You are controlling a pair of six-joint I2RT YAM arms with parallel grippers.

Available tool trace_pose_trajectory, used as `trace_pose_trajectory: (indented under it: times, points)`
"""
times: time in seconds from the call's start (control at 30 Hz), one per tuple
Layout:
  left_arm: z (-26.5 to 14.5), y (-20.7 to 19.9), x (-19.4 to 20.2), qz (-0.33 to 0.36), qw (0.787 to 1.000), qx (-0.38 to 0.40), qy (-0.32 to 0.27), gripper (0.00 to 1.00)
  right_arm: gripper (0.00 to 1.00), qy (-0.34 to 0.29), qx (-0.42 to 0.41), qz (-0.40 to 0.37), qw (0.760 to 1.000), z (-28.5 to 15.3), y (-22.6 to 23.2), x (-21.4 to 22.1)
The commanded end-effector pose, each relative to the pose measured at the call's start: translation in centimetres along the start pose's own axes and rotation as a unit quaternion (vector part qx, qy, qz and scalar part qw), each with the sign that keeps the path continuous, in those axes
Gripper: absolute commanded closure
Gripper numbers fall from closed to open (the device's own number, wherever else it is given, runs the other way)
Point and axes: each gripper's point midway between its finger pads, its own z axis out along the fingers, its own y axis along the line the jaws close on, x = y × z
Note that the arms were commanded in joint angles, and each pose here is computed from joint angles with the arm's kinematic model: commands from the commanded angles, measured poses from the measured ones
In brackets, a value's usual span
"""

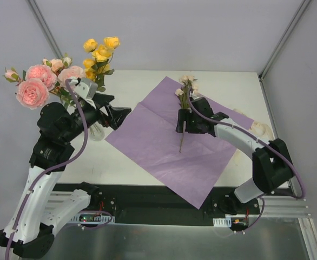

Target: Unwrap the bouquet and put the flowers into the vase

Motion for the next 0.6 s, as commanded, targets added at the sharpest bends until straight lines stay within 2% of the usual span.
trace_pose_trajectory:
  times: [0.0, 0.17, 0.37, 0.57]
  points:
    - [1.5, -3.8, -1.3, -0.035, 0.992, 0.121, 0.018, 0.16, 0.21, 0.027, 0.067, 0.041, 0.997, 1.6, -1.7, 0.2]
    - [4.7, -2.9, 1.7, -0.064, 0.986, 0.137, 0.076, 0.21, 0.35, 0.038, 0.099, 0.043, 0.993, 3.9, -2.4, -0.1]
    - [5.2, -1.8, 5.5, -0.067, 0.984, 0.121, 0.109, 0.23, 0.54, 0.035, 0.124, 0.02, 0.991, 5.1, -3.1, -0.2]
    - [5.5, -1.0, 8.7, -0.067, 0.984, 0.103, 0.127, 0.24, 0.6, 0.034, 0.122, 0.017, 0.992, 6.3, -2.7, -0.1]
